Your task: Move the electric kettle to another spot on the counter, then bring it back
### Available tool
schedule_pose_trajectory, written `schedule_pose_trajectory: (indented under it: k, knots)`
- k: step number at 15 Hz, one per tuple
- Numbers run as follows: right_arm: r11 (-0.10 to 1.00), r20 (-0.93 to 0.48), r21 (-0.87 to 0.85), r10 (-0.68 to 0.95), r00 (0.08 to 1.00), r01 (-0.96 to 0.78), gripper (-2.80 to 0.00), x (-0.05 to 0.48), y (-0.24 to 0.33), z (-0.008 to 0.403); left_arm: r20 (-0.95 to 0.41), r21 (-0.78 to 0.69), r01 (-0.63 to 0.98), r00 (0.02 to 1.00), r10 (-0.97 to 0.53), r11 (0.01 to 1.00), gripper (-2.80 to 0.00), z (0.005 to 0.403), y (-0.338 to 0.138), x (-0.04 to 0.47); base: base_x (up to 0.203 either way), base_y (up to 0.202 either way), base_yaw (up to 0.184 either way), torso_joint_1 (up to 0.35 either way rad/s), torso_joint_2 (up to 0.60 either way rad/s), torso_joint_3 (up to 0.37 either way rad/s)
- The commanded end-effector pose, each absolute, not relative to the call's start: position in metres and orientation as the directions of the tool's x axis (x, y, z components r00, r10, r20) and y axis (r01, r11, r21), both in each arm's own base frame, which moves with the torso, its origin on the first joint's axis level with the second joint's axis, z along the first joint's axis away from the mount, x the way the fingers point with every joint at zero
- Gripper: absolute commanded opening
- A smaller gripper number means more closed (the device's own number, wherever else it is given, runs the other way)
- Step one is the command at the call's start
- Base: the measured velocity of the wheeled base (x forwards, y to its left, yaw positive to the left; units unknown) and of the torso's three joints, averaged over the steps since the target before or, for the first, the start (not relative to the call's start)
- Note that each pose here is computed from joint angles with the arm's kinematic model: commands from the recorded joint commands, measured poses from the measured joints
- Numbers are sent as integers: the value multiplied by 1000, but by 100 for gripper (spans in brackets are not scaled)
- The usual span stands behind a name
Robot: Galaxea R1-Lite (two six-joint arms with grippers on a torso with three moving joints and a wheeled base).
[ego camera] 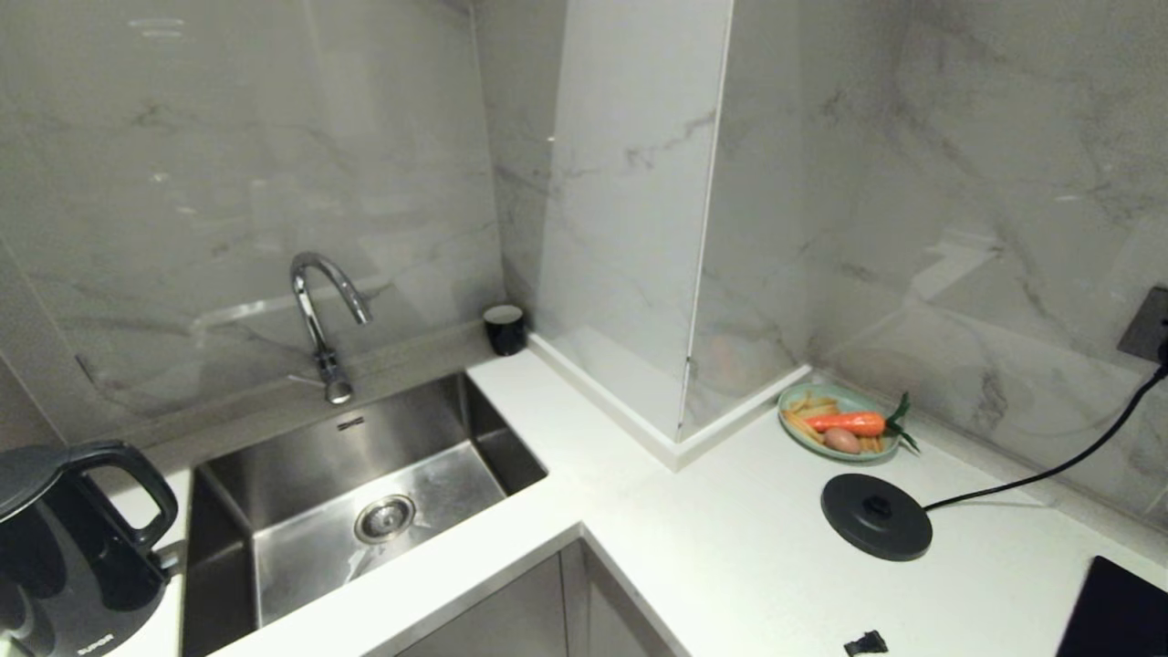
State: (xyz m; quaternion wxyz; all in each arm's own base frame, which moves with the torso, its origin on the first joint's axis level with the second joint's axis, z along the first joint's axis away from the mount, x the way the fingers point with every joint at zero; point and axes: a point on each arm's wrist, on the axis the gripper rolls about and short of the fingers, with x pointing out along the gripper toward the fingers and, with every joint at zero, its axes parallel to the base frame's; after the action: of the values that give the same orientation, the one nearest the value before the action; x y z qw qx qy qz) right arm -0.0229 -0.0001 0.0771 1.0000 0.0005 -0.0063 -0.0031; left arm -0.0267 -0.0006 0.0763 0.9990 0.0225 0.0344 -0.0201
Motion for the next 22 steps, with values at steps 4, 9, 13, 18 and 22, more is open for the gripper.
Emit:
schedule_pose_trajectory:
  k: [4, 9, 13, 18, 22]
  knots:
    - [1000, 11, 2, -6, 1000, 6, -280, -23, 0, 77, -74, 43, 40, 997, -37, 998, -280, 76, -1, -26, -2, -5, 149, 2, 2, 1]
    - [1000, 11, 2, -6, 1000, 6, -280, -23, 0, 77, -74, 43, 40, 997, -37, 998, -280, 76, -1, -26, -3, -8, 177, 3, 3, 4]
    - [1000, 11, 3, -6, 1000, 6, -280, -23, 0, 77, -74, 42, 40, 997, -37, 998, -280, 76, -1, -26, -2, -6, 163, 3, 0, 1]
    - [1000, 9, 4, -6, 1000, 6, -280, -23, 0, 77, -74, 42, 40, 997, -37, 998, -280, 76, -1, -26, -1, -1, 18, 0, 0, 0]
    - [1000, 11, 3, -6, 1000, 6, -280, -23, 0, 77, -74, 42, 41, 997, -38, 998, -280, 76, -1, -26, 1, 40, -5, -3, 2, 3]
